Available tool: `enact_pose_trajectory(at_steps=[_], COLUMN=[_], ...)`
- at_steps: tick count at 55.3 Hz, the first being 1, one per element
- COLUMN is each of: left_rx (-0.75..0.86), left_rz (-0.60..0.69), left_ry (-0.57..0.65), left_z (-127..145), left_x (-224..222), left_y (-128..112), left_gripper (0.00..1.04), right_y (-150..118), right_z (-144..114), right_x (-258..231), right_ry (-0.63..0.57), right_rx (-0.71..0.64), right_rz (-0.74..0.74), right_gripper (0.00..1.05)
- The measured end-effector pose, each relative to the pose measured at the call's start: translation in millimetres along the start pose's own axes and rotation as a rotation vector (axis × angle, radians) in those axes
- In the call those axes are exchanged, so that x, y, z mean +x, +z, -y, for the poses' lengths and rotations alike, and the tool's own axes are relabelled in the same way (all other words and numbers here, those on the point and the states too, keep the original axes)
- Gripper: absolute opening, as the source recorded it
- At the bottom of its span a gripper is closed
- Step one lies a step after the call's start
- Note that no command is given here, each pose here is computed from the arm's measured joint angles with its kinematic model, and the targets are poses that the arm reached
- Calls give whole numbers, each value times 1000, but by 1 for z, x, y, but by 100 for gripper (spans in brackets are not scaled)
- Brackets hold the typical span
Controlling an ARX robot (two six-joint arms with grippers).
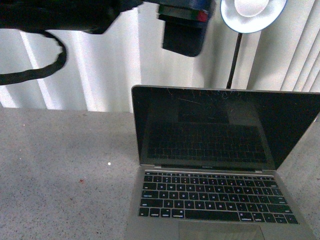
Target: Close laptop
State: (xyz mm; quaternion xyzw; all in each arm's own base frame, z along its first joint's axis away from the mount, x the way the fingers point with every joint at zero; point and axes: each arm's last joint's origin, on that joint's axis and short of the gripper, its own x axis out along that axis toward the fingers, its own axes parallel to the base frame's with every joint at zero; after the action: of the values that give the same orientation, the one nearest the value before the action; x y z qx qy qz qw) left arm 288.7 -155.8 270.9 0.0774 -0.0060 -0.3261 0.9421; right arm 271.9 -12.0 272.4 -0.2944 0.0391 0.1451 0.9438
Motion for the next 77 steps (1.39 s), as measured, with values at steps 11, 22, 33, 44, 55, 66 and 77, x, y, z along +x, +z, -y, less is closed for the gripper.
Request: enact_pose_trajectory(at_steps=[11, 22, 33, 44, 55, 66, 77], left_rx=[-33, 9, 86, 135, 156, 133, 129], left_rz=[-137, -190, -247, -361, -431, -477, -506], left_ry=[37, 97, 115, 128, 112, 78, 41], left_z=[-11, -20, -22, -20, -18, -16, -9], left_x=[50, 76, 93, 104, 103, 101, 100], left_y=[6, 1, -9, -23, -28, -32, -34], left_gripper=[98, 98, 95, 59, 15, 4, 4], right_y=[7, -2, -3, -5, -9, -13, -16], right_z=[16, 6, 0, -8, -16, -18, -28], right_x=[29, 51, 65, 73, 77, 78, 78], right_ry=[6, 43, 110, 231, 303, 330, 379], right_rx=[-4, -5, -23, -41, -78, -85, -95], right_rz=[-21, -60, -75, -110, -143, -157, -169], right_gripper=[97, 88, 56, 20, 3, 3, 3])
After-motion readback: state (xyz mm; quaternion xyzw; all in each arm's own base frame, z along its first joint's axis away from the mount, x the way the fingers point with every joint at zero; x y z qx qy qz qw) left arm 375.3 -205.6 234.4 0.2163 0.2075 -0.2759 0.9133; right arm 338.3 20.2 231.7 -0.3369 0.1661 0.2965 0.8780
